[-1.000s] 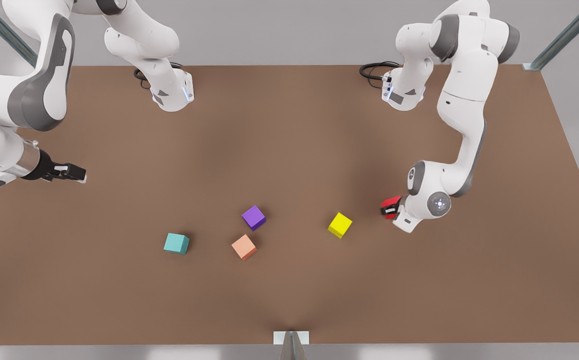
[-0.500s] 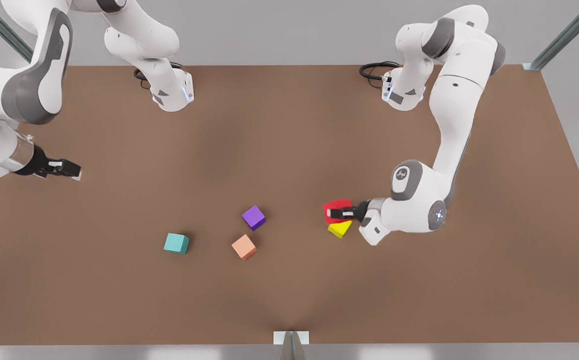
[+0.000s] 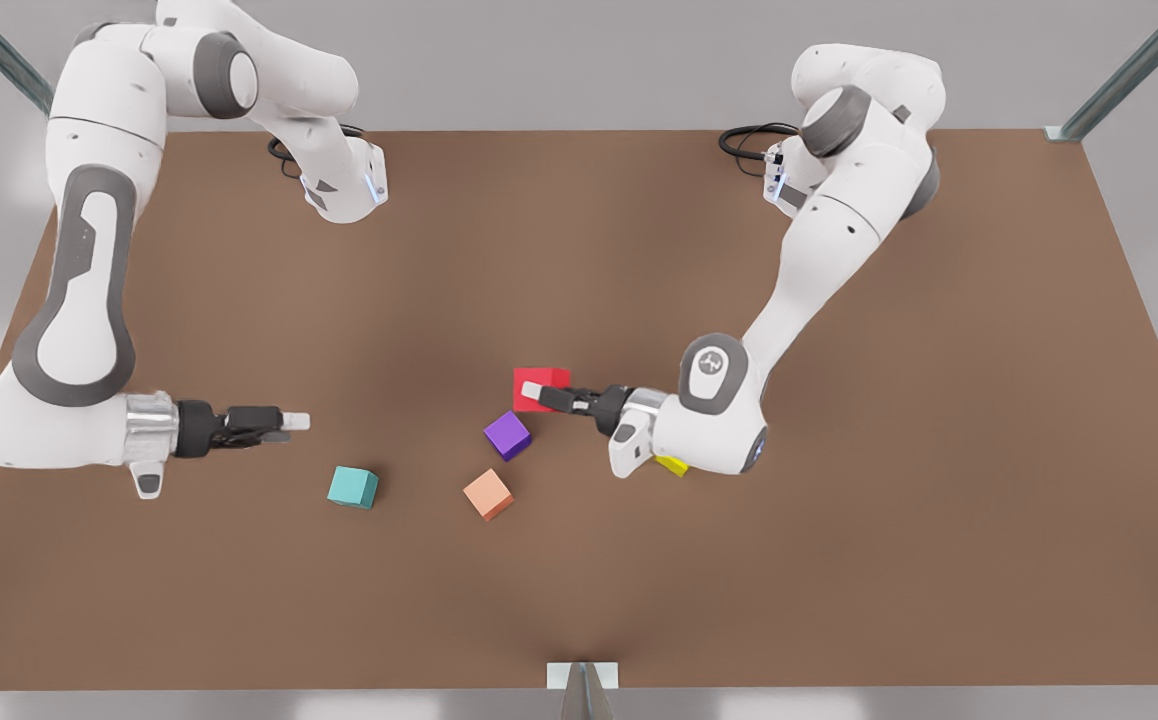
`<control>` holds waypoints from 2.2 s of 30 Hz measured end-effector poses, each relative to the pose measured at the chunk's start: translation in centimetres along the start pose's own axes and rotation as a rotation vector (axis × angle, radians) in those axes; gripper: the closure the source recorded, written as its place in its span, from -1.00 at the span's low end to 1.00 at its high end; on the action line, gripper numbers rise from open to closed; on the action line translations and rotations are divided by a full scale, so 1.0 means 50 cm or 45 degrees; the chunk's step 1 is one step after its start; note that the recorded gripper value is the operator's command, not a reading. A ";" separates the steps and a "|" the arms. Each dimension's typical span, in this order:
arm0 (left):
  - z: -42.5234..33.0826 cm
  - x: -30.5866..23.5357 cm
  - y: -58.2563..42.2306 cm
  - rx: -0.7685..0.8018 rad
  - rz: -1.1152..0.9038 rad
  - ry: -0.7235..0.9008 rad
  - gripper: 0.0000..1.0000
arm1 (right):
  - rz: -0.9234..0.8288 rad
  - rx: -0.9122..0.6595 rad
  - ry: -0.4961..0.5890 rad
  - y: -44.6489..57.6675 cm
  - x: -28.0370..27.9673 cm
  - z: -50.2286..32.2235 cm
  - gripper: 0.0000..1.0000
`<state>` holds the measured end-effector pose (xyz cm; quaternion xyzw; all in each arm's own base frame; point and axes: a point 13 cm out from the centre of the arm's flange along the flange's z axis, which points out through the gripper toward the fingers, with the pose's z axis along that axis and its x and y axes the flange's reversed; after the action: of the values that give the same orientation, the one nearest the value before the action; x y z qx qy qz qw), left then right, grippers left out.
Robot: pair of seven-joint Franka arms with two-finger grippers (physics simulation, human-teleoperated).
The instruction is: Pick up red wooden cube and pass to hand red wooden cube and place in blue wooden cube
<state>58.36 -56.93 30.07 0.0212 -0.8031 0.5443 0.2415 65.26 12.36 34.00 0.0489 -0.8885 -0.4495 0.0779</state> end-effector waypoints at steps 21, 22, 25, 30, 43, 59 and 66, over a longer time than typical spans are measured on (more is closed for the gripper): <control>0.029 -0.070 -0.019 0.250 0.405 -0.087 -0.15 | -1.266 -0.369 -0.371 0.084 -0.010 0.255 -1.00; 0.029 -0.070 -0.021 0.260 0.416 -0.089 -0.15 | -1.291 -0.358 -0.397 0.084 -0.007 0.260 -1.00; 0.029 -0.072 -0.022 0.277 0.451 -0.098 -0.15 | -1.352 -0.330 -0.471 0.094 -0.005 0.295 -1.00; 0.034 -0.074 -0.019 0.287 0.506 -0.105 -0.15 | -1.430 -0.291 -0.569 0.098 -0.017 0.333 -1.00; 0.039 -0.073 -0.018 0.286 0.610 -0.117 -0.15 | -1.589 -0.314 -0.666 0.161 0.016 0.400 -1.00; 0.045 -0.075 -0.011 0.297 0.651 -0.121 -0.18 | -1.707 -0.329 -0.742 0.219 -0.014 0.449 -1.00; 0.045 -0.073 -0.014 0.303 0.656 -0.123 -0.18 | -1.729 -0.318 -0.745 0.220 -0.003 0.449 -1.00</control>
<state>60.99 -60.06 28.52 -0.1295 -0.7230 0.6766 0.0528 61.13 36.67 29.76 0.4557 -0.5898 -0.4911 -0.4509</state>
